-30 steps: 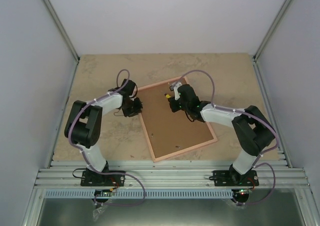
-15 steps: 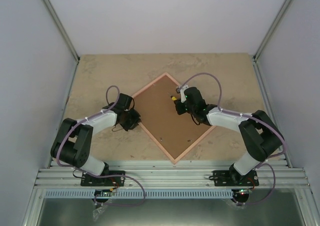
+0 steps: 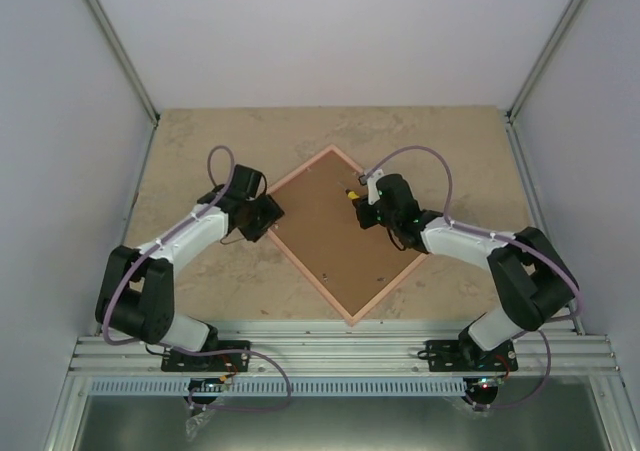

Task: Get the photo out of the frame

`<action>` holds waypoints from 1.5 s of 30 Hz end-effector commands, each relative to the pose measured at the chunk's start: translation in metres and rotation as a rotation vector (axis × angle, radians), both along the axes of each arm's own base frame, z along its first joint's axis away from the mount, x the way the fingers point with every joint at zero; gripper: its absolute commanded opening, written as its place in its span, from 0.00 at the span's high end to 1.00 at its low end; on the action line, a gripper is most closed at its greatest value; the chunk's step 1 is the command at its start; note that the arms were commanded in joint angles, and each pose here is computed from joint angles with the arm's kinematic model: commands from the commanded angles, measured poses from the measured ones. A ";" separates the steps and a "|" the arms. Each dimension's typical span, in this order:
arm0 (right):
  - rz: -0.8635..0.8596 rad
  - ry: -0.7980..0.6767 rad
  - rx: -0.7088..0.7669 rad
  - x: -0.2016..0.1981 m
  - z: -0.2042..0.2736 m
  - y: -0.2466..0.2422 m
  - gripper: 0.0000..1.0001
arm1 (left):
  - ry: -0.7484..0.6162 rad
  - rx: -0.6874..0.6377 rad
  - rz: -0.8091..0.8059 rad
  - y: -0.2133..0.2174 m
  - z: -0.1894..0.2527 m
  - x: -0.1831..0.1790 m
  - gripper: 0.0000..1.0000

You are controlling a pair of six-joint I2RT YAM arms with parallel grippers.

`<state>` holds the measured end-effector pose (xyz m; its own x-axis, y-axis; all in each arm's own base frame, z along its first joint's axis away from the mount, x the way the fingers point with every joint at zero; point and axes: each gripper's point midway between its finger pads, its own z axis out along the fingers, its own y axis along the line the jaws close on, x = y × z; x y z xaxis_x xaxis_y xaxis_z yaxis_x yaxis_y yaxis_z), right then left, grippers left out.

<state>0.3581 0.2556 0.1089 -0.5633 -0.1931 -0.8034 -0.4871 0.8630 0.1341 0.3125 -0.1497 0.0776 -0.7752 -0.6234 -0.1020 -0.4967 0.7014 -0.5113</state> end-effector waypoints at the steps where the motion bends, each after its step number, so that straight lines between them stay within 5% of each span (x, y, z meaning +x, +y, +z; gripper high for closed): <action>1: -0.006 -0.050 0.041 0.000 0.019 -0.006 1.00 | -0.084 0.197 -0.106 0.024 0.025 0.022 0.33; 5: -0.012 -0.069 0.053 -0.004 0.027 -0.011 1.00 | -0.150 0.366 -0.230 0.031 0.044 0.055 0.24; 11: -0.018 -0.096 0.078 -0.010 0.039 -0.018 1.00 | -0.290 0.452 -0.439 0.013 0.055 0.101 0.09; 24: 0.028 -0.108 0.095 -0.018 0.050 -0.014 1.00 | -0.271 0.530 -0.697 -0.011 -0.006 0.161 0.07; 36: 0.046 -0.087 0.079 -0.019 0.043 -0.012 1.00 | -0.196 0.449 -0.733 -0.010 -0.052 0.182 0.22; 45: 0.057 -0.080 0.090 -0.017 0.043 -0.007 1.00 | -0.152 0.402 -0.764 -0.015 -0.065 0.170 0.55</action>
<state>0.3361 0.2439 0.1454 -0.5034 -0.1522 -0.8505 -0.5337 0.8289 0.1675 0.4943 -0.1641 0.0274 -0.9060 0.1469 -0.3970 0.2302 0.9580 -0.1709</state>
